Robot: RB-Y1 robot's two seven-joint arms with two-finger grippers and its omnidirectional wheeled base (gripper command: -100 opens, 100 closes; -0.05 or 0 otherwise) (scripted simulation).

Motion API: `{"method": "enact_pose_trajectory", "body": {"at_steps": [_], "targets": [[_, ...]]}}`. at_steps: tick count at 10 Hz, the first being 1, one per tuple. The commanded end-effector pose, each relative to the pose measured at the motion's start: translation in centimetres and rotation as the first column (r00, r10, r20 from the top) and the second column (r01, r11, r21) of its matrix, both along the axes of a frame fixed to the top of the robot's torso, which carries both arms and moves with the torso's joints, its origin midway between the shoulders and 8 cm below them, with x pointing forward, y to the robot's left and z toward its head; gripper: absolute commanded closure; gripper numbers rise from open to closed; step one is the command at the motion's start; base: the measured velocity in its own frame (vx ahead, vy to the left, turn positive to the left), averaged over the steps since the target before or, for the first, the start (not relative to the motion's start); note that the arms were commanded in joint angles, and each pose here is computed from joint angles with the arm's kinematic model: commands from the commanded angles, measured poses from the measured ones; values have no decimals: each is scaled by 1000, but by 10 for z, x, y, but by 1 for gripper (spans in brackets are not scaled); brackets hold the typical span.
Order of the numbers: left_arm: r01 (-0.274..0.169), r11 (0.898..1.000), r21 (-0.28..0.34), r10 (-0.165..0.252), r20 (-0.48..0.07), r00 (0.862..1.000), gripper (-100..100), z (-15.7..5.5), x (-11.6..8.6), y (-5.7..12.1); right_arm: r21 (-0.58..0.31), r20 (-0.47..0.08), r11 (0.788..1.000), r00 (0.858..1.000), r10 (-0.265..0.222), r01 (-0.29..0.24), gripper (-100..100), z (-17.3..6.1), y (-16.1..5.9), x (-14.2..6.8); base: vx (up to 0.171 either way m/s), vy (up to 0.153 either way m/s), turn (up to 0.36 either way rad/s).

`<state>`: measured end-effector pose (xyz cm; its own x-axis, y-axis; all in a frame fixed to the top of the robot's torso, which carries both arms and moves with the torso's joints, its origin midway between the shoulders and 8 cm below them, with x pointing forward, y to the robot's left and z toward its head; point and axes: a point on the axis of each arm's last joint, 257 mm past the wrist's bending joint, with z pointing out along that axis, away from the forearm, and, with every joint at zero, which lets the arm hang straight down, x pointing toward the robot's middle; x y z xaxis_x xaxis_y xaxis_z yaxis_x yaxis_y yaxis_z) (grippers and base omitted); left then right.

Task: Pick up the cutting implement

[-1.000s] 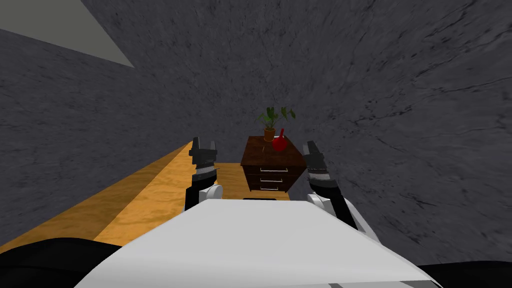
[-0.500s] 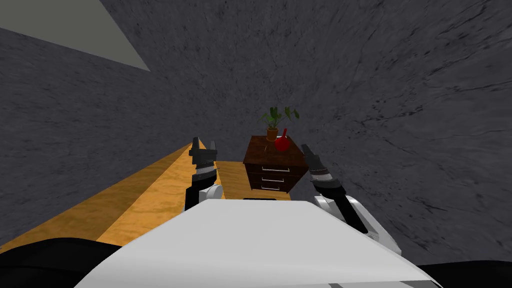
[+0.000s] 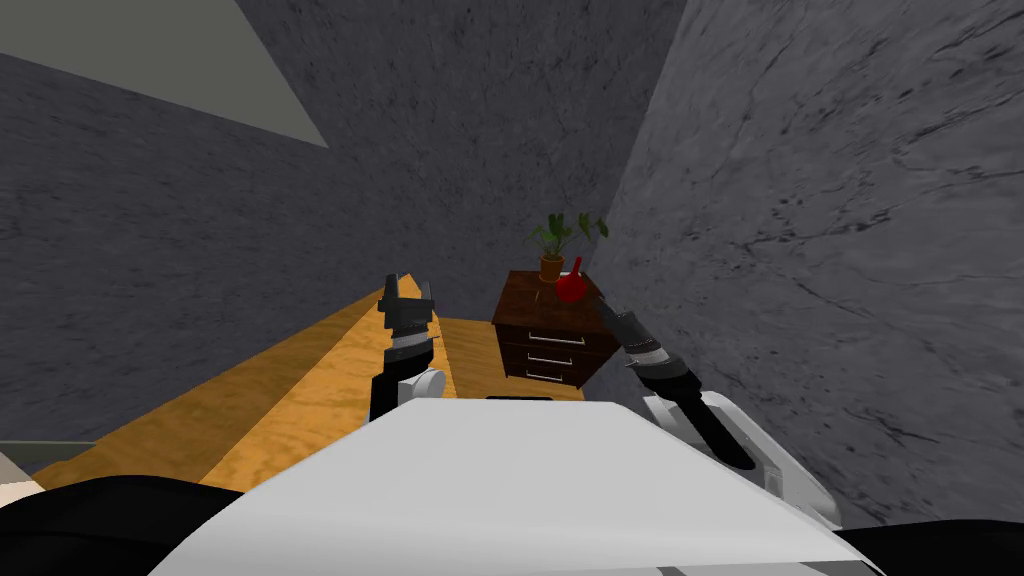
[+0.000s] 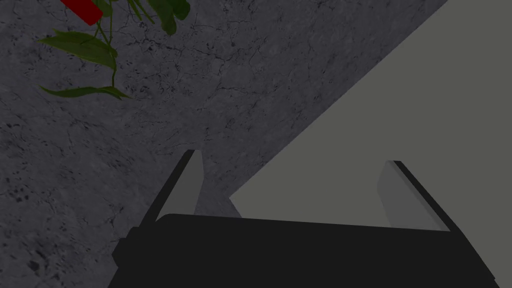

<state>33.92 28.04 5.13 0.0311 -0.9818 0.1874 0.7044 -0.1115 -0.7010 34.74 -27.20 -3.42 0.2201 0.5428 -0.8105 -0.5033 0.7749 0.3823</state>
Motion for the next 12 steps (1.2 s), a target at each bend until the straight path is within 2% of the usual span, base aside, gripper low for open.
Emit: {"method": "enact_pose_trajectory", "body": {"at_steps": [1, 2, 3, 4, 5, 6, 7, 8, 9, 10, 11, 12], "targets": [[0, 1000, 0, 0, 0, 1000, 0, 0, 0, 0, -67, -5, 998, 1000, 0, -1, -100, -4, 0, 1, -26, 14, 93], [0, 1000, 0, 0, 0, 1000, 0, 0, 0, 0, -169, -12, 986, 1000, -17, 14, -100, -16, -4, 2, -22, 22, 138], [0, 1000, 0, 0, 0, 1000, 0, 0, 0, 0, -184, -15, 983, 1000, -7, 4, -100, -16, -2, 2, -17, 17, 99], [0, 1000, 0, 0, 0, 1000, 0, 0, 0, 0, -287, -20, 958, 1000, -25, 18, -100, -29, -8, 3, -21, 23, 182], [0, 1000, 0, 0, 0, 1000, 0, 0, 0, 0, -303, -24, 953, 1000, -14, 6, -100, -30, -7, 3, -18, 19, 85], [0, 1000, 0, 0, 0, 1000, 0, 0, 0, 0, -402, -26, 915, 999, -31, 18, -100, -43, -14, 4, -21, 36, 182], [0, 1000, 0, 0, 0, 1000, 0, 0, 0, 0, -421, -31, 907, 999, -19, 4, -100, -44, -13, 4, -16, 29, 95], [0, 1000, 0, 0, 0, 1000, 0, 0, 0, 0, -519, -34, 855, 999, -32, 10, -100, -58, -22, 4, -12, 35, 170], [0, 1000, 0, 0, 0, 1000, 0, 0, 0, 0, -534, -37, 845, 999, -21, -2, -100, -59, -21, 4, -12, 29, 107], [0, 1000, 0, 0, 0, 1000, 0, 0, 0, 0, -623, -40, 782, 999, -34, 2, -100, -74, -32, 4, -17, 42, 227], [0, 1000, 0, 0, 0, 1000, 0, 0, 0, 0, -639, -44, 769, 999, -21, -12, -100, -74, -31, 4, -5, 34, 89], [0, 1000, 0, 0, 0, 1000, 0, 0, 0, 0, -719, -47, 695, 998, -32, -12, -100, -90, -43, 3, -2, 54, 152]]}}
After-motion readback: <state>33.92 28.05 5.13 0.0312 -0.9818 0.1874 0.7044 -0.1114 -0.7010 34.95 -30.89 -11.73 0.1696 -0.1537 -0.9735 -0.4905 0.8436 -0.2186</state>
